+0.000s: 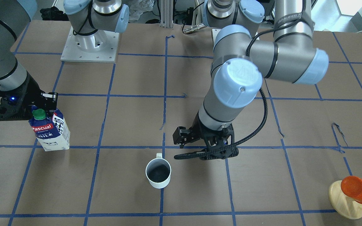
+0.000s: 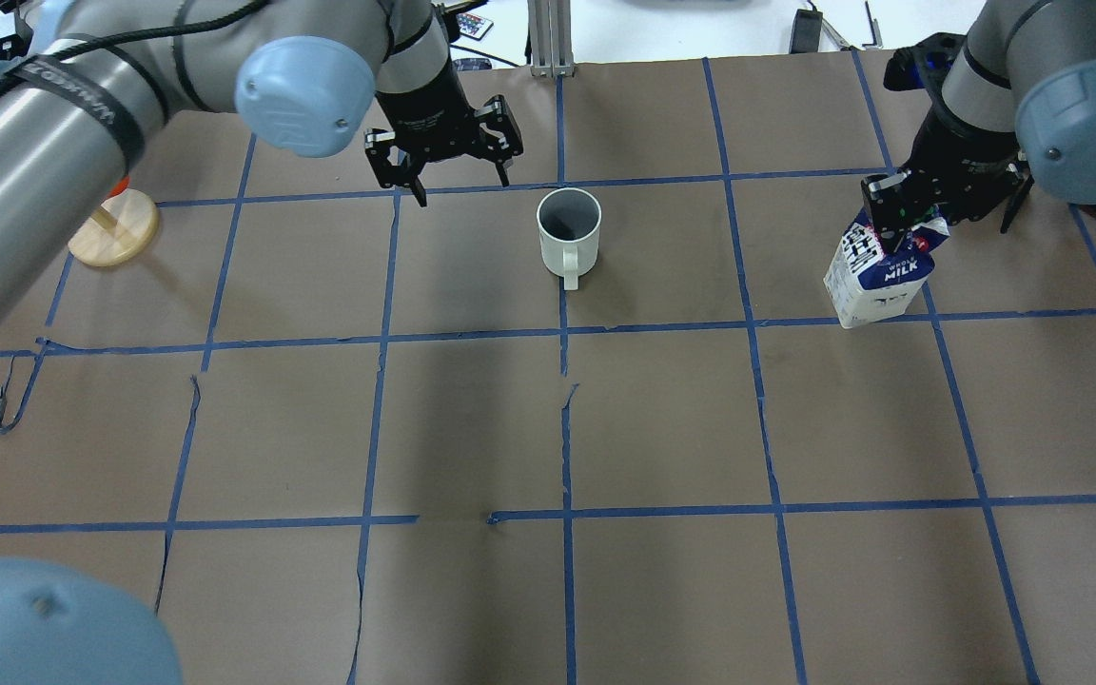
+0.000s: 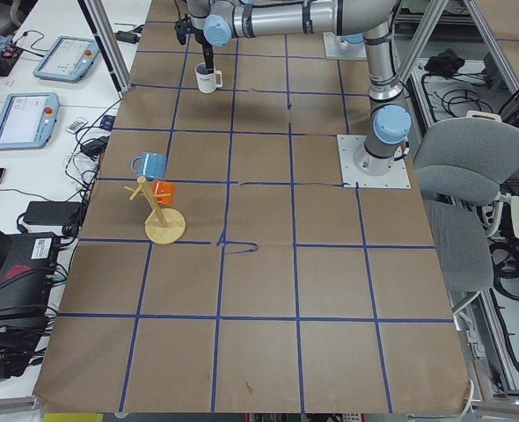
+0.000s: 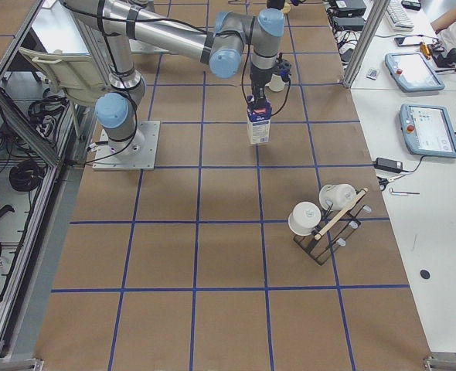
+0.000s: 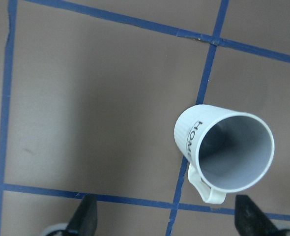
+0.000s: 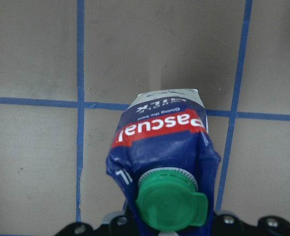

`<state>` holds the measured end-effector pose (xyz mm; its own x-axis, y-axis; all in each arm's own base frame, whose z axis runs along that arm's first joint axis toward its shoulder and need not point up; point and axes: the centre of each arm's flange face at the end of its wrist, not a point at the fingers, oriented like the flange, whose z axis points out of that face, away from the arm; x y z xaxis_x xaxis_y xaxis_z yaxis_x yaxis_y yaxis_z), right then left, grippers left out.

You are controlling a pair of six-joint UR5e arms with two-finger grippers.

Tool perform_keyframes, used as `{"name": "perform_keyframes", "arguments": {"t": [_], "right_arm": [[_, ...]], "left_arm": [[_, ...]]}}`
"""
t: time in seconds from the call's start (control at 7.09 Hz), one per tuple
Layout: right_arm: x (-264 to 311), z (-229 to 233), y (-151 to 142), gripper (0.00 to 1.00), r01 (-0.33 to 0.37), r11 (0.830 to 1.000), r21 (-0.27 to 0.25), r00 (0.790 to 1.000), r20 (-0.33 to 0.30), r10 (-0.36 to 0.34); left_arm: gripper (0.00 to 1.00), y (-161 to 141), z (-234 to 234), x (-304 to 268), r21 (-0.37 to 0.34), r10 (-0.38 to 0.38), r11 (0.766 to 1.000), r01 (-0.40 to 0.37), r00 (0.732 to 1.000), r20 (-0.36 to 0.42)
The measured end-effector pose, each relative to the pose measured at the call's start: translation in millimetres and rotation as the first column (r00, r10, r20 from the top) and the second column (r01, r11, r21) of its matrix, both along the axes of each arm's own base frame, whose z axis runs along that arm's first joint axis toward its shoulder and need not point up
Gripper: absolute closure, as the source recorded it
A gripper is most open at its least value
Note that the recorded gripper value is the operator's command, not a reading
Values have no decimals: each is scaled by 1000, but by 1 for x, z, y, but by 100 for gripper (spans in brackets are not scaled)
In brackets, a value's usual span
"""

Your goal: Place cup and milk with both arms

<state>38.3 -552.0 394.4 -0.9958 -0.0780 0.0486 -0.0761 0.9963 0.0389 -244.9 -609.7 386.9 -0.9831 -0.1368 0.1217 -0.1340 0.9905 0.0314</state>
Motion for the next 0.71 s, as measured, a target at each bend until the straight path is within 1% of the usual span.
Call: {"name": "perform_keyframes", "arguments": {"t": [0.28,0.42,0.56,0.71], "right_arm": [[27,8,-33,77,39,999,-30,999,-4,-39],[45,8,-47,77,63,997,-37,998,-4,-63],[67,5,-60,77,97,994,-43,995,-1,-97],[91,2,-72,77,131,990,-47,991,20,-130]], "left_arm": [[0,61,36,46,-15,-45,999,45,999,10],[0,88,53,67,-36,-42,998,44,999,34],[0,104,67,83,-50,-30,998,33,997,69],[0,108,77,92,-54,-14,998,19,996,88]]}}
